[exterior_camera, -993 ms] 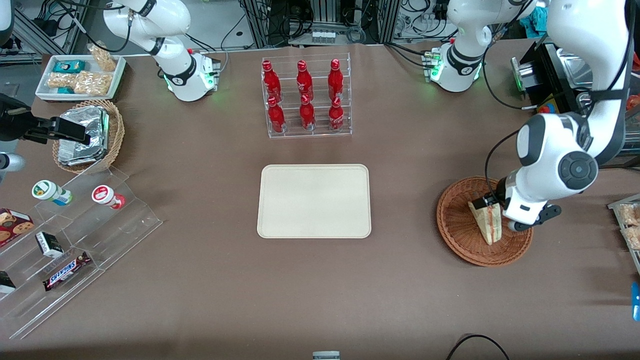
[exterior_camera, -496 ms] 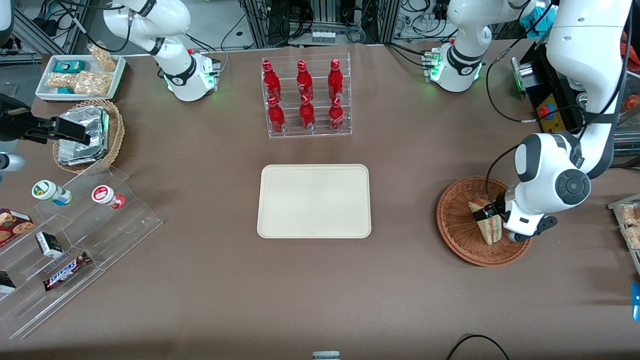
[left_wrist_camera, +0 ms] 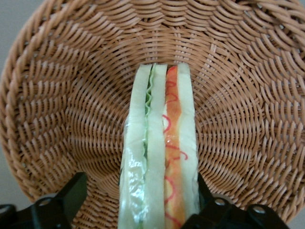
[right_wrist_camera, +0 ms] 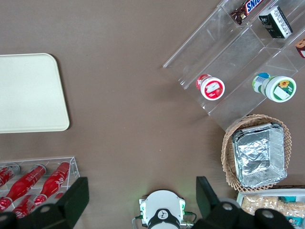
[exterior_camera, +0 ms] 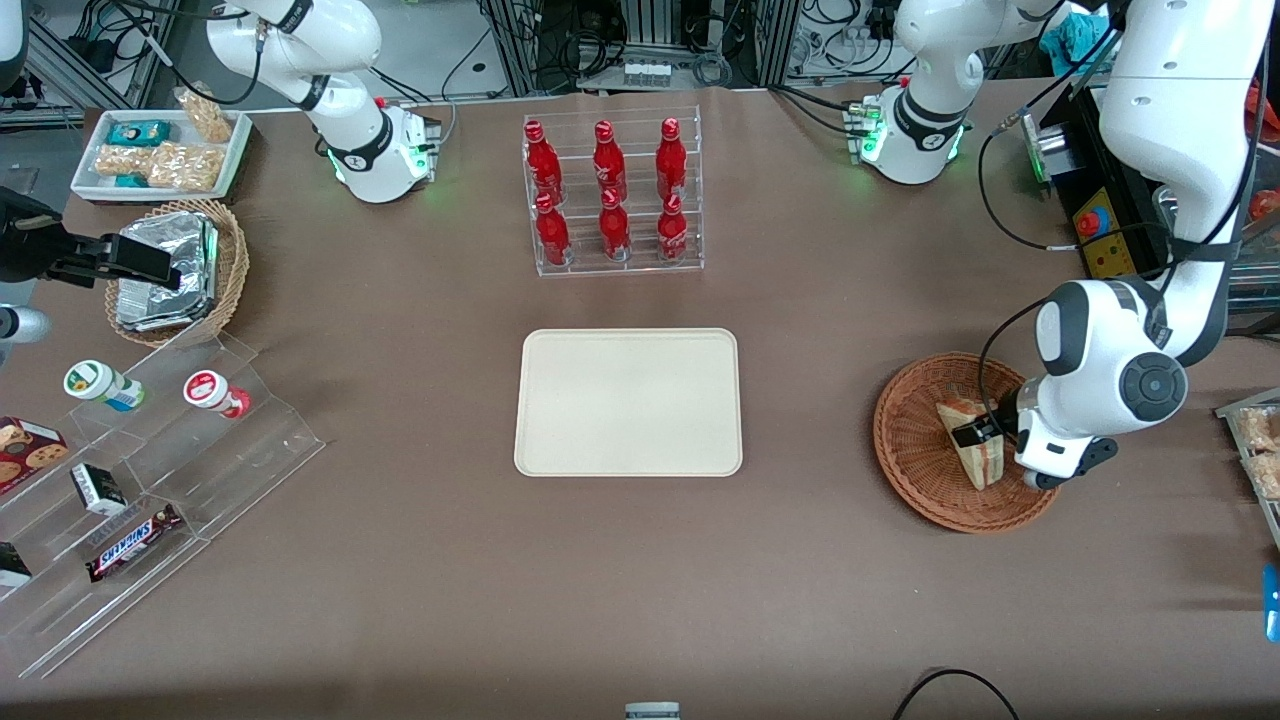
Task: Place sandwich from basket to tray
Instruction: 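Lower the left gripper and close it on the sandwich, then lift the sandwich and carry it over the cream tray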
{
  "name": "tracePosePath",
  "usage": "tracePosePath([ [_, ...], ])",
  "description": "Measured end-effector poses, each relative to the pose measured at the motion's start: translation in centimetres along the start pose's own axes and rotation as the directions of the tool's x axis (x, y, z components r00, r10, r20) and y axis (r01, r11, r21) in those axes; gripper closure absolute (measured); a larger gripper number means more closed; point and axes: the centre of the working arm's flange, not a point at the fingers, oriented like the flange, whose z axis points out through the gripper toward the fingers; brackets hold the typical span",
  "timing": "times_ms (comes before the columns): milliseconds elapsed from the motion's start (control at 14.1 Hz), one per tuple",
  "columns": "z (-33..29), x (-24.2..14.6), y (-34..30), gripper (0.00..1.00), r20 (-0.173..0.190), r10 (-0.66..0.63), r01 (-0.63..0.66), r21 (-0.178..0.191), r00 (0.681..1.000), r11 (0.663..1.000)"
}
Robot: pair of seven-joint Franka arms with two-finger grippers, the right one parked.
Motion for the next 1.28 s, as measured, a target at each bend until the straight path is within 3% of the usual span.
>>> tracePosePath([
  [142, 0.1, 0.1, 0.2, 0.36, 0.001, 0.002, -0.002, -0.001, 1.0, 1.0],
  [496, -0.9, 0.5, 0.6, 0.78, -0.013, 0.003, -0.003, -0.009, 1.0, 1.0],
  [709, -3.1, 0.6, 1.5, 0.81, -0.006, 0.016, -0.016, -0.005, 1.0, 1.0],
  [922, -5.9, -0.9, 4.8, 0.81, -0.025, 0.074, -0.075, -0.024, 0.997, 0.997],
  [1135, -7.3, -5.4, 11.4, 0.81, -0.036, 0.199, -0.2, -0.049, 0.979, 0.979],
  [1277, -7.1, -9.4, 16.2, 0.81, -0.034, 0.295, -0.296, -0.043, 0.955, 0.954],
])
